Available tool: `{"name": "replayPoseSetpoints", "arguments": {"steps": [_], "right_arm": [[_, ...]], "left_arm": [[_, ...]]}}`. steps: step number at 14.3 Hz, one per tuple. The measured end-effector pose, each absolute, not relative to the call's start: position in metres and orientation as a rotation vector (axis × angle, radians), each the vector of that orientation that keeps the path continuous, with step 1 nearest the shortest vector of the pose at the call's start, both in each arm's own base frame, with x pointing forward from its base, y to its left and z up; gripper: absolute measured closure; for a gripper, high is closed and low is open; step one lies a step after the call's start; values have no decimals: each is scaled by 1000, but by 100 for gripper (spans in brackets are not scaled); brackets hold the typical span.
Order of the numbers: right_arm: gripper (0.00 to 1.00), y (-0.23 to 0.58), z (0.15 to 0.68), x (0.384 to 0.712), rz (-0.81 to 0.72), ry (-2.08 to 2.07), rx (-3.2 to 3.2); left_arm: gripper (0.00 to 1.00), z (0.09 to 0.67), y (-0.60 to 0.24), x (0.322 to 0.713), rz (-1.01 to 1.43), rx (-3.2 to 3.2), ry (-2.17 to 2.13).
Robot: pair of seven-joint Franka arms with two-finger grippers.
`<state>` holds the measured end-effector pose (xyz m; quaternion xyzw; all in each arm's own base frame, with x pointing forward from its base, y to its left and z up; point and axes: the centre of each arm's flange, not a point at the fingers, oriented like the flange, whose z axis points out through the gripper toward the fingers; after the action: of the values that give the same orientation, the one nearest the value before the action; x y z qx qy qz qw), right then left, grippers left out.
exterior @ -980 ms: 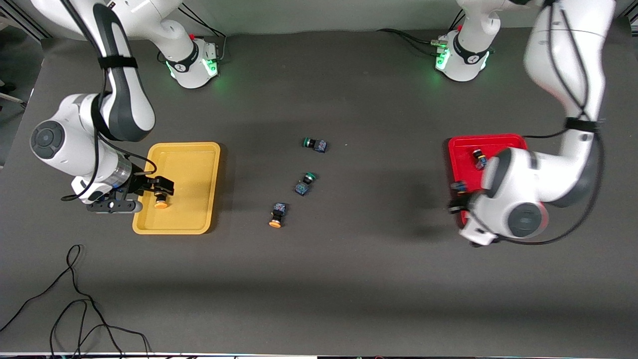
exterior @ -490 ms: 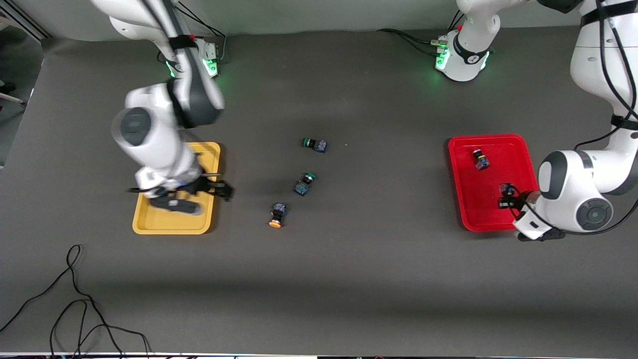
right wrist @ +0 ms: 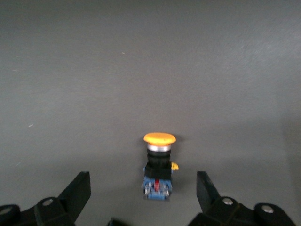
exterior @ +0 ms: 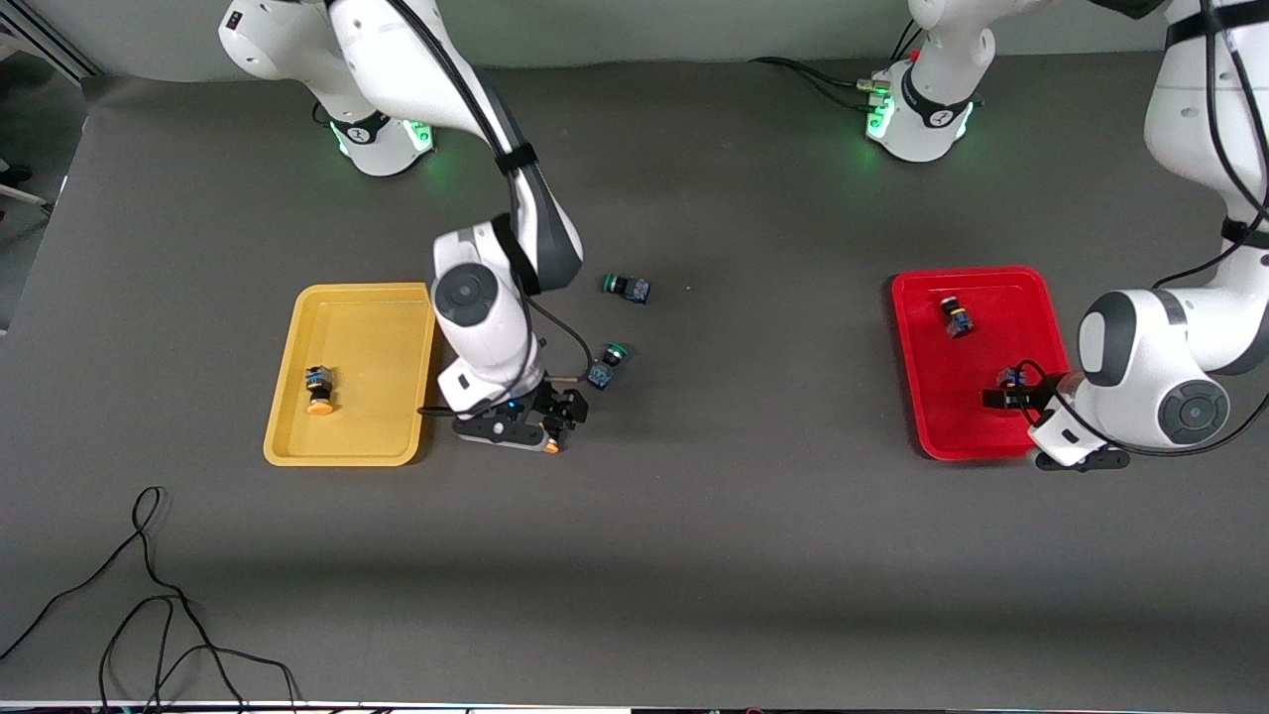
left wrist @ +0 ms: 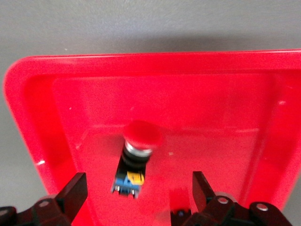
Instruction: Place red and yellow buttons in trays
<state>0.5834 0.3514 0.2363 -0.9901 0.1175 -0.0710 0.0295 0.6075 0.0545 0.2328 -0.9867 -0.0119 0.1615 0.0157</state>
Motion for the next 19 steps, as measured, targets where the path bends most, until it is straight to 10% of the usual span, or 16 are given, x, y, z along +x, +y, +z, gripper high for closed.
{"name": "replayPoseSetpoints", "arguments": {"steps": [5, 11, 19], "right_arm": [[5, 346, 171, 585, -202, 451, -3061], [67, 346, 176, 594, -120, 466, -3051], [67, 304, 336, 620, 104, 79, -3076]], "left_arm": [[0, 348, 36, 608, 290, -3049, -31], [0, 480, 9, 571, -3, -3008, 2], [0, 563, -15, 527, -117, -3050, -20]]}}
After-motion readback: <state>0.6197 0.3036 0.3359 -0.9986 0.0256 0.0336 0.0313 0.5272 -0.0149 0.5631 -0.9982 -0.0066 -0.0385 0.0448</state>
